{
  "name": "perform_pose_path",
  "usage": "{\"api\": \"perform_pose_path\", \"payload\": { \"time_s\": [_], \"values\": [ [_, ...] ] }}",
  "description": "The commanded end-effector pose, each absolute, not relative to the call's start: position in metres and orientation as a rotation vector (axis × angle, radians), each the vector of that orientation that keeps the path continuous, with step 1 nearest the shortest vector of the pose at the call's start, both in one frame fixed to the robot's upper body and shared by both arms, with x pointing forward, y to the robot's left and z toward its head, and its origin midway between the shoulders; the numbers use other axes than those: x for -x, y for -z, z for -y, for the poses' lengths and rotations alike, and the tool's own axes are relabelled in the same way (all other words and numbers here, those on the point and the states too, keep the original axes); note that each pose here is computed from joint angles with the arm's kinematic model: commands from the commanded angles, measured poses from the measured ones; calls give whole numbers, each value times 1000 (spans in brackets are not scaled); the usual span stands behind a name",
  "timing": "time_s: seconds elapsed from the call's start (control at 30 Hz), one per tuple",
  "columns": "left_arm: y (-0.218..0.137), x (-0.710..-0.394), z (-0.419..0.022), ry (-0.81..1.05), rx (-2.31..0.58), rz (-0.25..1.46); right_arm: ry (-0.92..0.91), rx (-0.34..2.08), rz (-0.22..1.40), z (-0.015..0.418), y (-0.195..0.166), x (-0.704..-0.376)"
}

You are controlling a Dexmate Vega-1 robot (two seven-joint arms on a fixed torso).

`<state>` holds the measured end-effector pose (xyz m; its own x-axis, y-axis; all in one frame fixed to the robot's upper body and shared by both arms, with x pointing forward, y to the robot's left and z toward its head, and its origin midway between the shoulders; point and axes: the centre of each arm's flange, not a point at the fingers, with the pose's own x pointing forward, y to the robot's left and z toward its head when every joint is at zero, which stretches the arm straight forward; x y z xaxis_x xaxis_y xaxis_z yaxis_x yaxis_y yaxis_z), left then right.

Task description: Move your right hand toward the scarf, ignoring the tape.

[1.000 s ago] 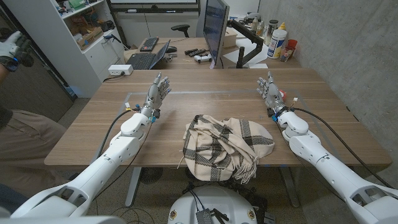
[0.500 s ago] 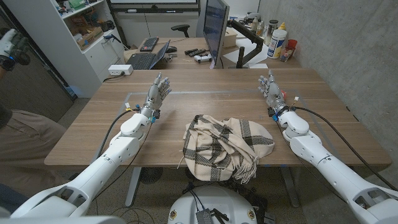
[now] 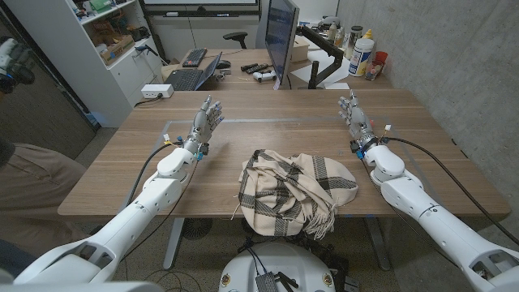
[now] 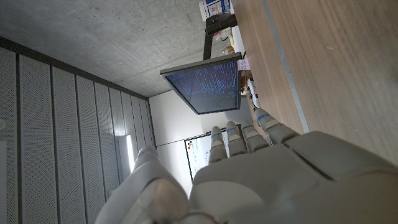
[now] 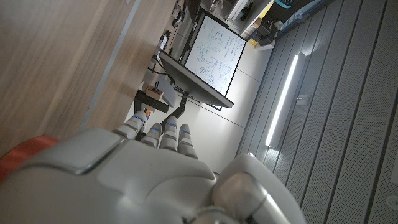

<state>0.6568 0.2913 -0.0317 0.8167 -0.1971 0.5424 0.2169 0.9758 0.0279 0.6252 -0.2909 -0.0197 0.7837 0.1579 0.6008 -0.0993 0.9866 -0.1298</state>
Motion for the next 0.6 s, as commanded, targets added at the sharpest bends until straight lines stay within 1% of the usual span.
{"api": "perform_pose_path", "payload": {
  "time_s": [0.03,0.6],
  "values": [
    [31,-659,-294,225,22,569,-100,185,658,292,18,-611],
    [26,-658,-296,235,14,582,-49,340,684,292,7,-588]
  ]
}}
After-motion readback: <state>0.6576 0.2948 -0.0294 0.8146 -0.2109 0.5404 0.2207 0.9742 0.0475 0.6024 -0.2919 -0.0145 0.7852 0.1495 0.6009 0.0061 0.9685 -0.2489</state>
